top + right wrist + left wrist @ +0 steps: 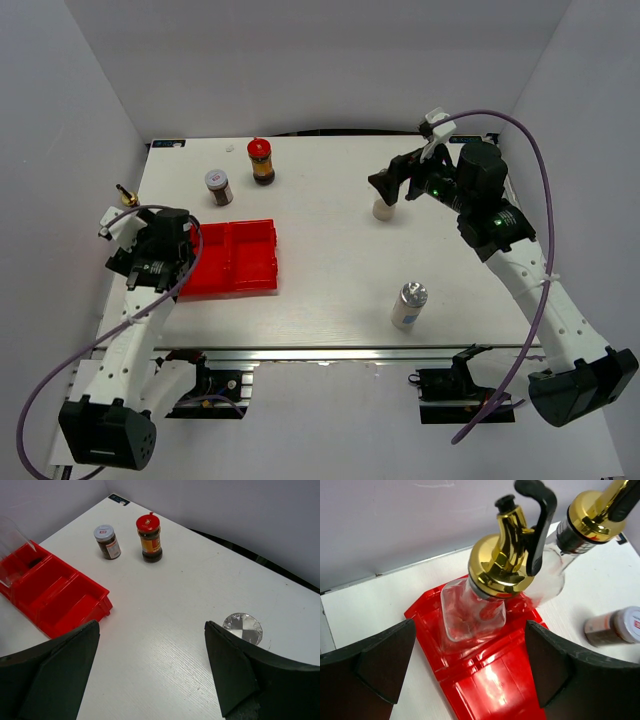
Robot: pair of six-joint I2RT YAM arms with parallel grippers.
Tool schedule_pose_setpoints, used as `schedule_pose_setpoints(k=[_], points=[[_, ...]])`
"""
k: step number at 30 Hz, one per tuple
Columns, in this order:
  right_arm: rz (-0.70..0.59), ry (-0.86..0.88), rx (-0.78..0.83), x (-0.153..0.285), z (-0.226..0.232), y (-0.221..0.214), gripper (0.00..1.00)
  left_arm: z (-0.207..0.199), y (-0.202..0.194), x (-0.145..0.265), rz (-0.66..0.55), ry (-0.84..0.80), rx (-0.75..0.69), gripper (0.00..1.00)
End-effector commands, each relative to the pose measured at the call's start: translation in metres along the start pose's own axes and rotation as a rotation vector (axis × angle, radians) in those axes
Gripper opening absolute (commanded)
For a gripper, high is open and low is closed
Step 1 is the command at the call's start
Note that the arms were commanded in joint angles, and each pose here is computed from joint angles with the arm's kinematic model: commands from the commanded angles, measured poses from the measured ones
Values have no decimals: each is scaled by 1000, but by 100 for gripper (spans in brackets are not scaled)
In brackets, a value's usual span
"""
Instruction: Organize the condiment bottles
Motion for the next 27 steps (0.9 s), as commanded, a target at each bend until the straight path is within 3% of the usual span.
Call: schedule_pose_setpoints(k=[1,6,10,16,21,27], points=[[-37,24,27,7,7,16,89,3,11,14,33,-57,35,98],[-33,31,26,8,9,15,89,10,30,29,37,-96,66,98],[-23,12,21,8,5,13,89,8,46,46,24,-220,104,98],[12,-48,6,1,-7,10,89,-31,49,76,78,-534,41,98],[40,-58,-4,-7,-12,5,89,-63,63,131,49,-938,66,98],[46,-83,-9,-8,-19,4,89,-78,66,141,36,-1028,57,98]])
Point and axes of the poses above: each gripper's point midway between its finger pads, its own x axis back along the fingers, its own z axis along the line the jaws close on, y = z × x, the point moved 1 cm from there along x, back along the fingers, and after that the axes turned 9 degrees about -x, right-handed, at the moved point
